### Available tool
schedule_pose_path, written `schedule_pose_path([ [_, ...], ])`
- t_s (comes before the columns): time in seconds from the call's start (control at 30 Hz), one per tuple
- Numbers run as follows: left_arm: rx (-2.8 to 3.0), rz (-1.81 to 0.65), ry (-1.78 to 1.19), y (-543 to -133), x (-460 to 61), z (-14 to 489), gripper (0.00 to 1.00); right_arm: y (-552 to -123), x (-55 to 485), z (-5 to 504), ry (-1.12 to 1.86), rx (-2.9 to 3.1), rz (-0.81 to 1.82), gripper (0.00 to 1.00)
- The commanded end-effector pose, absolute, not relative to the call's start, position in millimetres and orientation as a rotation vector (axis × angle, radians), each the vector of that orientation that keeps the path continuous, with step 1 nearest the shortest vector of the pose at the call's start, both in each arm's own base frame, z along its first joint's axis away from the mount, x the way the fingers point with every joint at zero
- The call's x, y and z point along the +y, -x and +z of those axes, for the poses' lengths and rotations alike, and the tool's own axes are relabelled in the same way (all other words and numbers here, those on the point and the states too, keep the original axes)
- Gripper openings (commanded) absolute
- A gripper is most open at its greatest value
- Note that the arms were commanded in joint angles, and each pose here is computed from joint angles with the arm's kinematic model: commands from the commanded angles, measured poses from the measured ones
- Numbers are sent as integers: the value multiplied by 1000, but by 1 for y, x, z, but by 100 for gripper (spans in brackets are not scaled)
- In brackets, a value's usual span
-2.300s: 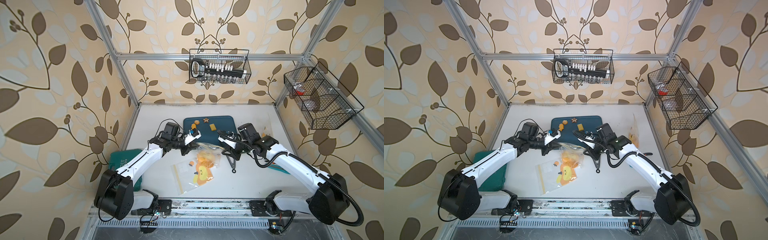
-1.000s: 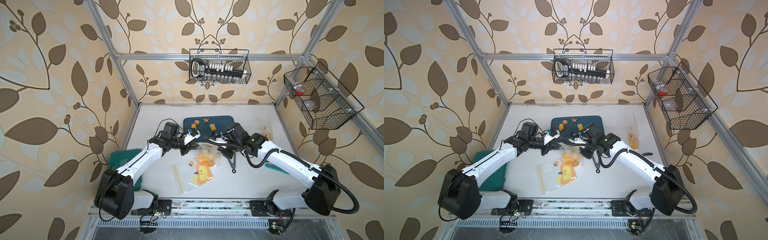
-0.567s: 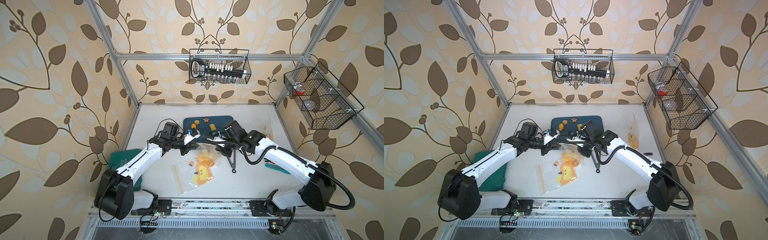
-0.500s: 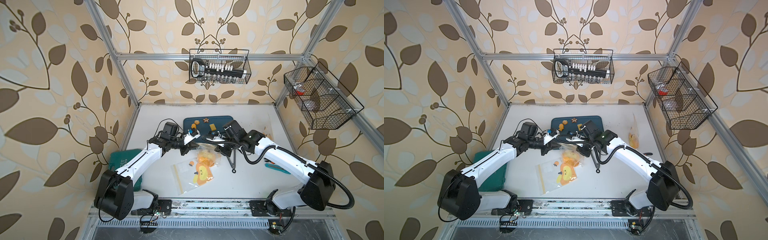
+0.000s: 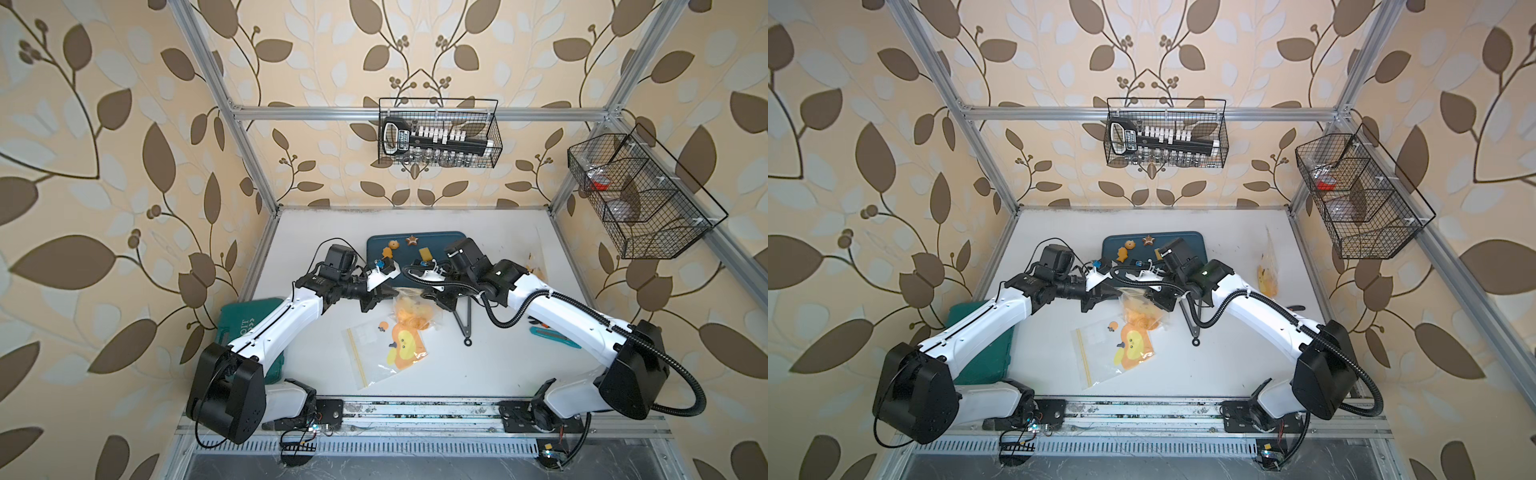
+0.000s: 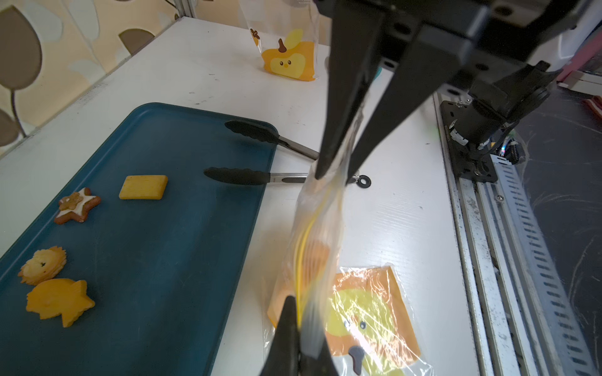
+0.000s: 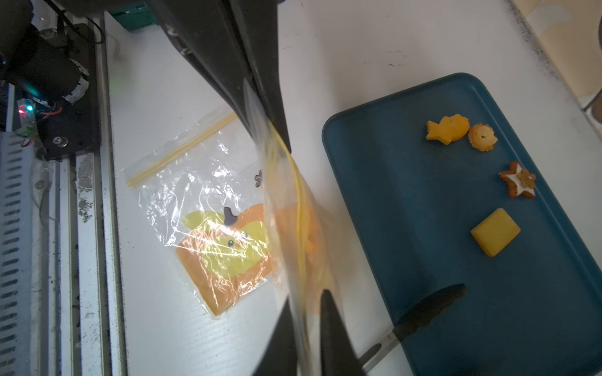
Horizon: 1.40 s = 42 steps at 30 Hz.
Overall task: Put the cookies into a resealable bag to prevent moisture
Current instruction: Close the ziploc bag at the center of the board.
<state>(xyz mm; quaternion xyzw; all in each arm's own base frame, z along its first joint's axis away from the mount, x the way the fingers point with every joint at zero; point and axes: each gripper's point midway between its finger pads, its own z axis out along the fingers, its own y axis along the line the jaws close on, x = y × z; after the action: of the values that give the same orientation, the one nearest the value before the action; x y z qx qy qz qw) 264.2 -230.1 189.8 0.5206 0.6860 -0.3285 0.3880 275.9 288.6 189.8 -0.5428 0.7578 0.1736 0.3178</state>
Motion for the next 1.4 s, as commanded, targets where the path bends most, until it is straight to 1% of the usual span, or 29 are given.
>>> schedule_pose_path([
  [0.0, 1660, -852, -1343, -259, -231, 211, 0, -278, 301, 198, 1430, 1935, 504, 0],
  [0.07, 1652, -860, -1349, -257, -232, 211, 0, -277, 302, 198, 1449, 1934, 517, 0],
  [0.1, 1648, -863, -1351, -256, -232, 212, 0, -278, 303, 197, 1451, 1931, 513, 28],
  [0.13, 1645, -866, -1353, -256, -232, 212, 0, -278, 303, 197, 1448, 1926, 514, 41],
  [0.2, 1644, -871, -1353, -255, -232, 213, 0, -279, 305, 197, 1450, 1922, 523, 0],
  [0.27, 1646, -868, -1353, -256, -232, 212, 0, -277, 307, 195, 1471, 1927, 536, 0],
  [0.33, 1648, -867, -1353, -256, -232, 212, 0, -280, 308, 195, 1461, 1914, 528, 40],
  [0.37, 1648, -865, -1353, -256, -232, 212, 0, -281, 308, 195, 1456, 1908, 527, 31],
  [0.4, 1650, -865, -1352, -256, -232, 212, 0, -281, 309, 196, 1458, 1902, 532, 0],
  [0.47, 1648, -863, -1352, -256, -232, 213, 0, -278, 312, 196, 1483, 1894, 554, 0],
  [0.53, 1648, -860, -1352, -256, -232, 213, 0, -280, 312, 197, 1474, 1880, 545, 42],
  [0.57, 1647, -861, -1351, -256, -232, 213, 0, -281, 313, 199, 1465, 1864, 547, 43],
  [0.6, 1648, -864, -1351, -255, -232, 213, 0, -279, 315, 201, 1464, 1850, 562, 15],
  [0.63, 1647, -868, -1352, -255, -232, 213, 0, -277, 317, 203, 1470, 1841, 582, 0],
  [0.7, 1644, -871, -1354, -254, -232, 213, 0, -273, 320, 204, 1497, 1821, 614, 3],
  [0.73, 1642, -872, -1354, -254, -232, 213, 0, -273, 321, 204, 1496, 1815, 621, 23],
  [0.77, 1641, -875, -1355, -254, -232, 214, 0, -273, 322, 204, 1494, 1807, 626, 30],
  [0.8, 1638, -878, -1357, -253, -232, 214, 0, -273, 323, 205, 1491, 1801, 631, 23],
  [0.83, 1634, -883, -1359, -252, -233, 215, 0, -273, 324, 205, 1490, 1800, 638, 0],
  [0.93, 1620, -893, -1367, -250, -233, 216, 0, -272, 327, 205, 1508, 1795, 660, 0],
  [0.97, 1621, -892, -1365, -251, -233, 216, 0, -273, 328, 205, 1504, 1789, 660, 34],
  [1.0, 1623, -893, -1366, -250, -233, 216, 0, -273, 329, 205, 1501, 1782, 660, 47],
  [1.03, 1625, -895, -1365, -251, -234, 216, 0, -274, 329, 205, 1499, 1782, 660, 45],
  [1.1, 1623, -899, -1364, -250, -234, 216, 0, -273, 331, 203, 1510, 1791, 680, 3],
  [1.13, 1624, -898, -1364, -251, -234, 216, 0, -273, 332, 203, 1514, 1793, 685, 0],
  [1.2, 1625, -902, -1365, -251, -234, 215, 0, -277, 334, 202, 1500, 1788, 677, 36],
  [1.23, 1622, -903, -1366, -250, -234, 216, 0, -279, 334, 202, 1491, 1783, 673, 36],
  [1.3, 1622, -903, -1367, -250, -234, 216, 0, -276, 337, 202, 1495, 1776, 703, 0],
  [1.37, 1621, -907, -1367, -250, -234, 216, 0, -277, 340, 202, 1497, 1774, 717, 5],
])
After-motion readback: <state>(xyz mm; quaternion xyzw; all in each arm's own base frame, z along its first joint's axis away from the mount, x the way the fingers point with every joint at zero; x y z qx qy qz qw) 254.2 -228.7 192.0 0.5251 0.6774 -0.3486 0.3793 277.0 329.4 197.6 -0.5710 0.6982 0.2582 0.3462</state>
